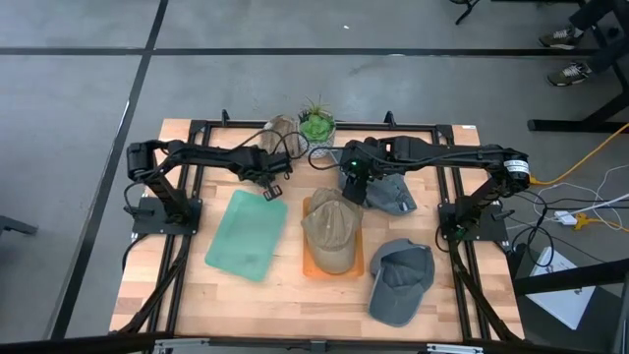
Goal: Pick & Place hat
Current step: Put the brown cap into the orange bin
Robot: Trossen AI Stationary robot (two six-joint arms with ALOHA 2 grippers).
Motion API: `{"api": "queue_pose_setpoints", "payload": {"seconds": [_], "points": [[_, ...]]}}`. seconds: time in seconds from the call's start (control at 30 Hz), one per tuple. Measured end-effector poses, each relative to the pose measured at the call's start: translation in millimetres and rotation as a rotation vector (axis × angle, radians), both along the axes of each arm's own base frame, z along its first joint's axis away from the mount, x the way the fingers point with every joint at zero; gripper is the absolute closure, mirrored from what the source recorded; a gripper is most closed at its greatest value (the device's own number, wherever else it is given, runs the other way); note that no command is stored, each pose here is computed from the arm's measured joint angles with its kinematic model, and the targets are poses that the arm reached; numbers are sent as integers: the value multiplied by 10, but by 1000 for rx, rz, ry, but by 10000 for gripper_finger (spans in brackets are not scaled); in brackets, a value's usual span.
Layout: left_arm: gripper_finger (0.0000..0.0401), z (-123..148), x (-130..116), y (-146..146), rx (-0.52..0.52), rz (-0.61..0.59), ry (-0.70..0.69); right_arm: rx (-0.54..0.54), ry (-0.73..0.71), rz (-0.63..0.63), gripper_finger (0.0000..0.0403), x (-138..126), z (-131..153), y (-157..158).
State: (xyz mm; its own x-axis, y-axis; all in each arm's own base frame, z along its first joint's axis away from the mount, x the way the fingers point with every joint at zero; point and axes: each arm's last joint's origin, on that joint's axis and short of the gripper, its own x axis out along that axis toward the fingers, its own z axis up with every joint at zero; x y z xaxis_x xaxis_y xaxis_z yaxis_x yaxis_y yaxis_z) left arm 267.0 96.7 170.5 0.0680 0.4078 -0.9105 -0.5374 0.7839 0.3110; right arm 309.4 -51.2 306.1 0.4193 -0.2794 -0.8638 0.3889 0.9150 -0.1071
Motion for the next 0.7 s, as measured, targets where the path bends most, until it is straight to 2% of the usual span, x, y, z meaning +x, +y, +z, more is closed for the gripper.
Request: {"api": "queue_pose_setpoints", "payload": {"seconds": [0.3,0.57,0.63,0.7], "points": [[391,352,-152,-62,-16,-12,-106,0,1,0,191,-1,0,0],[390,821,-471,-168,11,-8,-249,-3,-1,5,191,2,1,0],[390,946,-572,-200,29,-6,-299,-21,-12,22,191,17,10,-4],[390,1064,-669,-228,48,-6,-355,-84,-31,27,191,44,31,-20]]}}
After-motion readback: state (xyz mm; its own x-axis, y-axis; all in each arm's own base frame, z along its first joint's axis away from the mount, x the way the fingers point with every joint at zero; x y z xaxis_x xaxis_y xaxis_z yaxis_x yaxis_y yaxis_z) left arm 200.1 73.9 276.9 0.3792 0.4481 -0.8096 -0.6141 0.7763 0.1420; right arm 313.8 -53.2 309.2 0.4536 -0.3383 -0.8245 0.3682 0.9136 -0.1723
